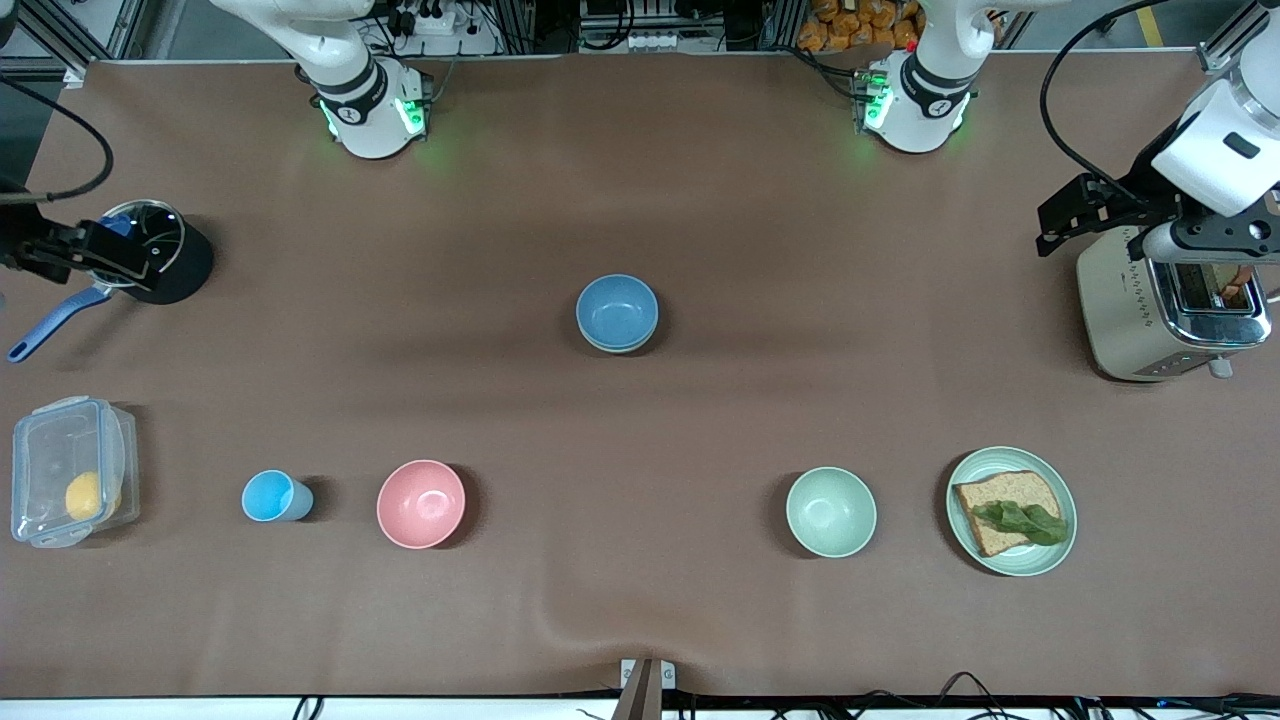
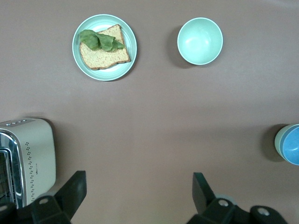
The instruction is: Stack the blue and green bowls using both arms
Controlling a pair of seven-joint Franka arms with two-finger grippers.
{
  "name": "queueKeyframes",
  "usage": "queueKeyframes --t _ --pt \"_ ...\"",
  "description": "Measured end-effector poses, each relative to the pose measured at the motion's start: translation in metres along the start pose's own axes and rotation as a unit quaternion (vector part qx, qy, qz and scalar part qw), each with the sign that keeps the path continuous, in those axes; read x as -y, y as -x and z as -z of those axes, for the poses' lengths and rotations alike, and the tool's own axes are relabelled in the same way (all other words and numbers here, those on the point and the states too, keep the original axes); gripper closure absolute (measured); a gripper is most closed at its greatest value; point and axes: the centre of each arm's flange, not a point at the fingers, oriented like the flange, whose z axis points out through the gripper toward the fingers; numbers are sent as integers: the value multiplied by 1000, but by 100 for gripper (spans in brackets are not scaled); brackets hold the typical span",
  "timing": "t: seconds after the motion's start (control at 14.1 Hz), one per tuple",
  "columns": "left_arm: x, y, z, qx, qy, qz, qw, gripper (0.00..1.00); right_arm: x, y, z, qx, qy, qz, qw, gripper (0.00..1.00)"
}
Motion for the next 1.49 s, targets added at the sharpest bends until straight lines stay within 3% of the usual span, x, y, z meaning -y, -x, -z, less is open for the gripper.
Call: queueKeyframes --t 1.49 --pt "-9 8 -1 19 -3 -9 1000 0 19 7 0 3 1 19 1000 0"
